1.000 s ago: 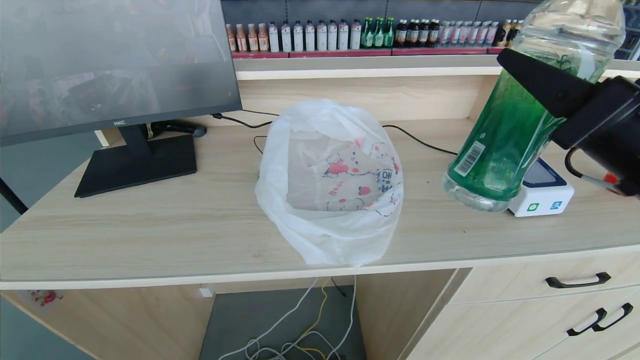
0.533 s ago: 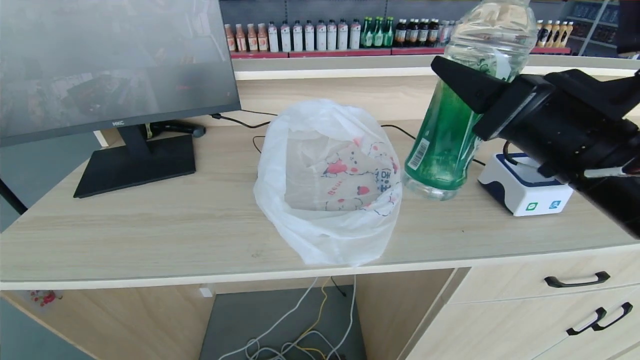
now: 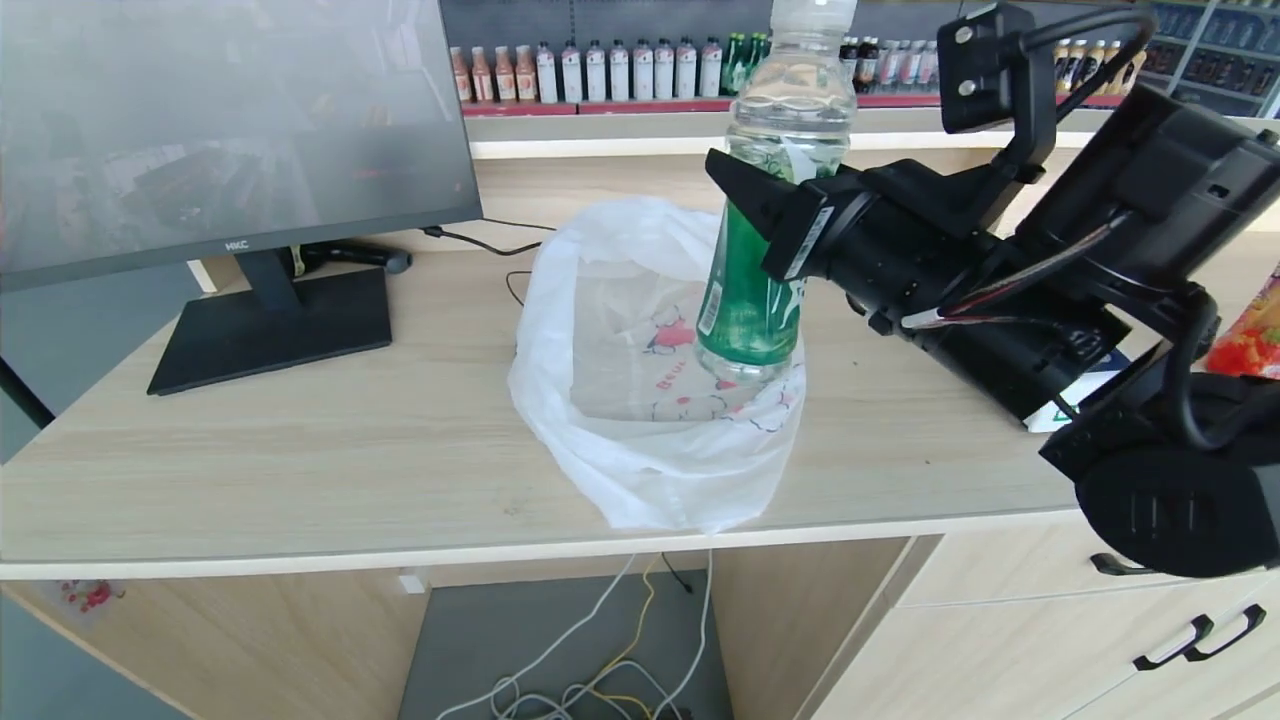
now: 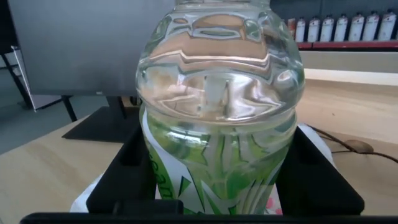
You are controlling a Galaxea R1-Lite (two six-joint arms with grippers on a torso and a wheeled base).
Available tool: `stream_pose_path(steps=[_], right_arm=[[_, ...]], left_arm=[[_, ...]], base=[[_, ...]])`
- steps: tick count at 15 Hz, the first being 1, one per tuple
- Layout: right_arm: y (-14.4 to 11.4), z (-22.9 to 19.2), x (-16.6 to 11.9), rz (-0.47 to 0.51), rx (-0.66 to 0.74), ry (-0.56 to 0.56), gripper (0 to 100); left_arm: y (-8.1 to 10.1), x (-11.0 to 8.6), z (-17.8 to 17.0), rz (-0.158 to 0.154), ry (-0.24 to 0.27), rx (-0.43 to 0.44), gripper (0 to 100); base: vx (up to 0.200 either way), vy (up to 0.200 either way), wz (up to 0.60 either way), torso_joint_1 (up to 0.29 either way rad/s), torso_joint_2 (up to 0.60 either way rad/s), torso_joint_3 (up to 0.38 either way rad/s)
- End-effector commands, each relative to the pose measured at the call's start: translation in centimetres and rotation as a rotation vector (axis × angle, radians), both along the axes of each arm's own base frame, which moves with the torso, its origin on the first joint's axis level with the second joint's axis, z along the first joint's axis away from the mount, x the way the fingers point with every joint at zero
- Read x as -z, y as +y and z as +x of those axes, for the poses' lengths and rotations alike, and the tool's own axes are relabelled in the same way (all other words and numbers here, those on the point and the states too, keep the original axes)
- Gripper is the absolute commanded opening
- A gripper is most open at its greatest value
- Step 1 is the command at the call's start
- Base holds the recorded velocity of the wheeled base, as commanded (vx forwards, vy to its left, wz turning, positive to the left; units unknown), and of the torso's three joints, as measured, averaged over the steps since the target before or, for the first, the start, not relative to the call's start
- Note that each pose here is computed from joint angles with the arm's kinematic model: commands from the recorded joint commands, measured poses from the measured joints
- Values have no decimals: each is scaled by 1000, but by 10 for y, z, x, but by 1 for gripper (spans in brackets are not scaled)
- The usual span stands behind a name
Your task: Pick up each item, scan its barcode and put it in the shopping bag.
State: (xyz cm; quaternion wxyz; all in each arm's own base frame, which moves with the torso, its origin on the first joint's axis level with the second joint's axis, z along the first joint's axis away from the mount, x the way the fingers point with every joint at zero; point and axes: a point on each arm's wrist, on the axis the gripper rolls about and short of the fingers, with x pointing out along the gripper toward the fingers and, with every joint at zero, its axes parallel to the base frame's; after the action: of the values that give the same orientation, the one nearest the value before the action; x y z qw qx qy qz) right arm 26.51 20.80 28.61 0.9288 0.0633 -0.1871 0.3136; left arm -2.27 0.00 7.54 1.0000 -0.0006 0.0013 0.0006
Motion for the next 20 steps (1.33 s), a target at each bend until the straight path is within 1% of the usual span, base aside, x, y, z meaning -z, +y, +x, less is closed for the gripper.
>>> stream_pose_path(steps=[1,3,5,6,7,10,12,20], right_arm=[[14,13,10,-11,-7,13,0],[15,15,11,-9,-7,9,0],[20,20,21,-42,-6,17,0],[20,20,21,-42,-6,17,0],[27,28,25,-50,-15,14,0],[33,36,24,-39,-13,1,0],[38,43,16,-15,-7,-32,0],[54,64,36,-22,-7,-19,0]], left_arm=[[0,0,0,0,1,0,100],[0,0,0,0,1,0,100],[0,0,0,0,1,0,100],[0,0,0,0,1,0,100],[0,0,0,0,1,0,100],[0,0,0,0,1,0,100],[0,0,0,0,1,0,100],[0,0,0,0,1,0,100]], base=[[0,0,0,0,0,0],[0,0,0,0,0,0],[0,0,0,0,0,0],[0,0,0,0,0,0],[0,0,0,0,0,0],[0,0,0,0,0,0],[0,0,0,0,0,0],[0,0,0,0,0,0]])
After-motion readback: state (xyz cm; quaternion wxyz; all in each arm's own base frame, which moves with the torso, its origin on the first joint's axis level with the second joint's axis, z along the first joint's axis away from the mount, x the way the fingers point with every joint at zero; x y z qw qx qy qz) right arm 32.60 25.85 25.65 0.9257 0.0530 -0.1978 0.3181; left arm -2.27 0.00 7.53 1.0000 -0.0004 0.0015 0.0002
